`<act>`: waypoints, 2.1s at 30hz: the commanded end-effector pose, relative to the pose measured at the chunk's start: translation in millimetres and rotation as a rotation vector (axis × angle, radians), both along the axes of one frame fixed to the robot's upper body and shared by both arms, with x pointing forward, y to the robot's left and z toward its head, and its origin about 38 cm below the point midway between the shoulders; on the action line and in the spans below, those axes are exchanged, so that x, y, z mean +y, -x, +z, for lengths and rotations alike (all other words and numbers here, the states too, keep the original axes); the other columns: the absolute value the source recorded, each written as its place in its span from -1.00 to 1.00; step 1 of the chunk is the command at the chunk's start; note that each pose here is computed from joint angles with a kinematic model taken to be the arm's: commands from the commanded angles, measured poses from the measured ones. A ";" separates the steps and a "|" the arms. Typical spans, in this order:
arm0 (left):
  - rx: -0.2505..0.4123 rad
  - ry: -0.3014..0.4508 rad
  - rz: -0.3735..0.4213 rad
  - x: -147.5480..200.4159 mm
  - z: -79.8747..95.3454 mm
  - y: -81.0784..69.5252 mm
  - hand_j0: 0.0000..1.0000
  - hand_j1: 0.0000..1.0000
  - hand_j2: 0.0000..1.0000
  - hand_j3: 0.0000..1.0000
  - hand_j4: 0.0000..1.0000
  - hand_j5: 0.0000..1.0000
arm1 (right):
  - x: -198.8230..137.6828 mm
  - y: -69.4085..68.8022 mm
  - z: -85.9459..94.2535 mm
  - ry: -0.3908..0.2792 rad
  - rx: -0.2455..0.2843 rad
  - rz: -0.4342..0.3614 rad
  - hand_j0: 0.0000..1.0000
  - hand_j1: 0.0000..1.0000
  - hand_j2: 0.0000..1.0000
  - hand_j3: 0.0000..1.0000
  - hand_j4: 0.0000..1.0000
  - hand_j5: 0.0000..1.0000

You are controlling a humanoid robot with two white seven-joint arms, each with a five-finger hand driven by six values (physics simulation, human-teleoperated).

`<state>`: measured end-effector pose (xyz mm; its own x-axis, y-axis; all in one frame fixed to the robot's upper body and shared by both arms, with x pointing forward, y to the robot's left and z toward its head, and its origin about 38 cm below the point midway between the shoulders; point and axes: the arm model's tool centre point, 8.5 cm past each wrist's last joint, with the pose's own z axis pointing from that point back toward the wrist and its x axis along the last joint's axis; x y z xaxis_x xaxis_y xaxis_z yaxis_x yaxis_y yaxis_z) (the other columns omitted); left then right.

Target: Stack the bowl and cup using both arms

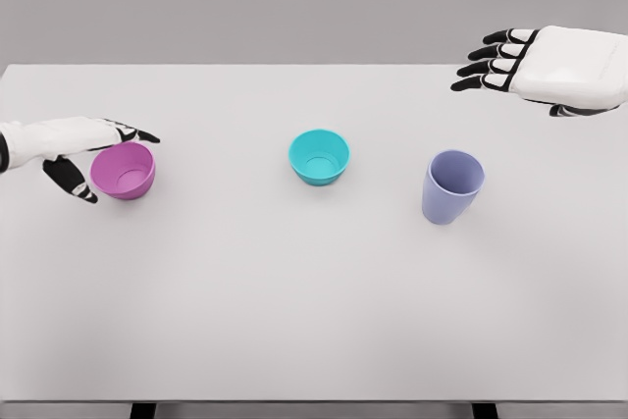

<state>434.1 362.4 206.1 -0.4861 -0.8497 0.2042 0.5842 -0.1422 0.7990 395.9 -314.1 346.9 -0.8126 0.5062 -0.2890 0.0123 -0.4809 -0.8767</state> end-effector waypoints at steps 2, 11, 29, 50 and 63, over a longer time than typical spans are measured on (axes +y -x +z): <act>0.000 0.002 -0.002 -3.1 -2.9 -1.8 1.00 1.00 1.00 1.00 1.00 1.00 | -0.2 0.0 0.4 -0.004 0.001 -0.002 1.00 1.00 1.00 1.00 1.00 1.00; 0.011 -0.006 0.012 -2.2 -13.9 -7.1 1.00 1.00 1.00 1.00 1.00 1.00 | -0.4 0.0 0.9 -0.004 -0.001 -0.002 1.00 1.00 1.00 1.00 1.00 1.00; 0.009 -0.019 0.004 -8.1 -21.4 -10.7 1.00 1.00 1.00 1.00 1.00 1.00 | -1.8 -0.1 1.8 -0.005 -0.003 -0.006 1.00 1.00 1.00 1.00 1.00 1.00; 0.023 -0.025 0.006 -9.3 -29.2 -10.5 0.65 0.65 0.65 0.65 0.65 0.65 | -1.5 -0.2 1.5 -0.006 -0.002 -0.006 1.00 1.00 1.00 1.00 1.00 1.00; -0.006 -0.008 -0.017 -18.1 -15.8 -10.1 0.31 0.31 0.31 0.31 0.31 0.31 | -3.8 -1.3 0.6 -0.006 0.002 -0.014 1.00 1.00 1.00 1.00 1.00 1.00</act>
